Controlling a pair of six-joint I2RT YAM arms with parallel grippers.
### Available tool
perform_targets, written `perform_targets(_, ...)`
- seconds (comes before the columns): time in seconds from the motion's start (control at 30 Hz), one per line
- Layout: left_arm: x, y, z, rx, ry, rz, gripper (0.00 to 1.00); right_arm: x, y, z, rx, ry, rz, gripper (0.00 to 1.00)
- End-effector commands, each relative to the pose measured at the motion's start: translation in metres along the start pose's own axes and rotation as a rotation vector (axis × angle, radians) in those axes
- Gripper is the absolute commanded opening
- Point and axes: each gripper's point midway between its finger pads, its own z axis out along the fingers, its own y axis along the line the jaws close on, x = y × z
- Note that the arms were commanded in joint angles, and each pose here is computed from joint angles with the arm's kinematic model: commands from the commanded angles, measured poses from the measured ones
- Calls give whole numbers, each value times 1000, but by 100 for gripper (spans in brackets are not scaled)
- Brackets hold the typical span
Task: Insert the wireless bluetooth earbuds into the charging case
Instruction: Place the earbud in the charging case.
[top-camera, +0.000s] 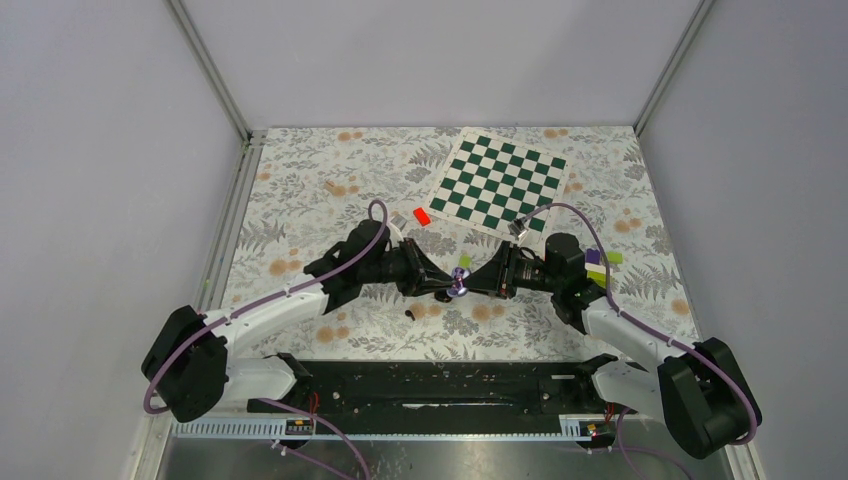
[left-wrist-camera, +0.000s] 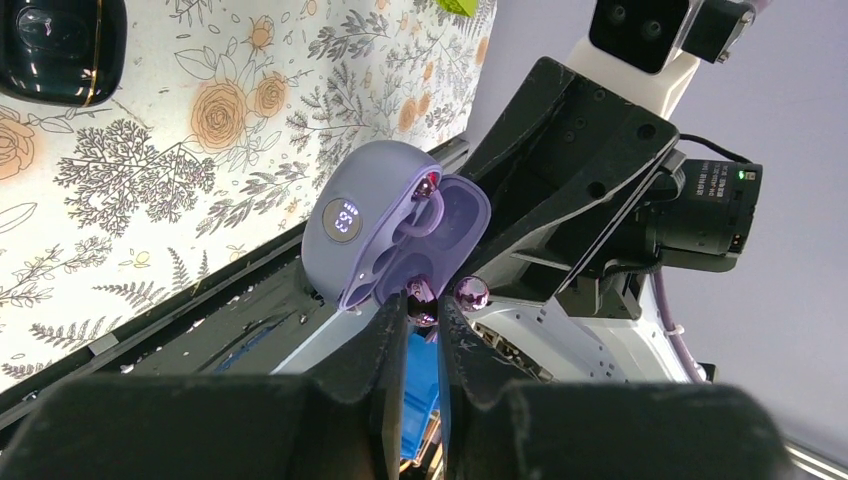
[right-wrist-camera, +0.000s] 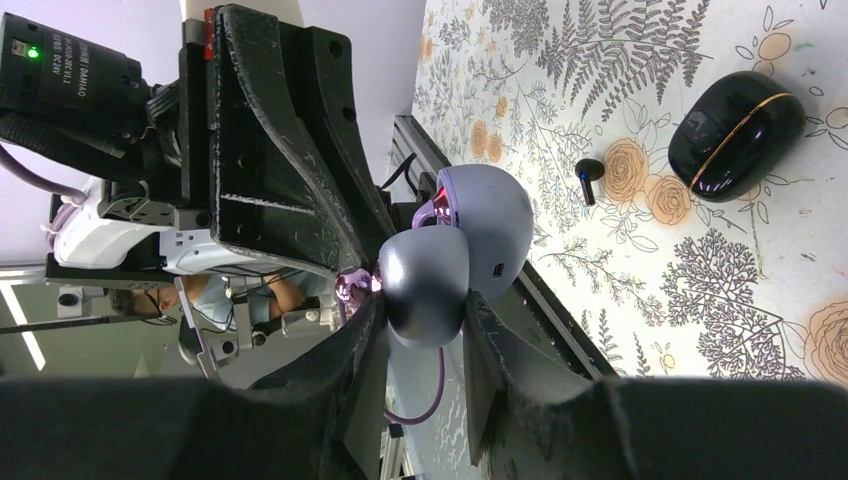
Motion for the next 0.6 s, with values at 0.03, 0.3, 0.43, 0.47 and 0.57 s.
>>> perform_targets(0.03,-2,-12,-2,74,-2,-48,0,-8,21,-2,-76,-33,-66,0)
perform_targets(0.3,-3,-11,-2,93,4,-73,0,-8,22,-1,-96,-38,-52,0)
perform_targets(0.43,-2,-10,-2,115,24,-96,0,-9,23,-2,-104,-43,-44,0)
perform_targets(0.47,-2,-10,-2,120,25,-98,0,-10,22,-2,-101,-47,-43,0)
perform_targets(0.57,-1,-10,-3,129,27,-100,0,-12,16,-2,-83,-50,-33,0)
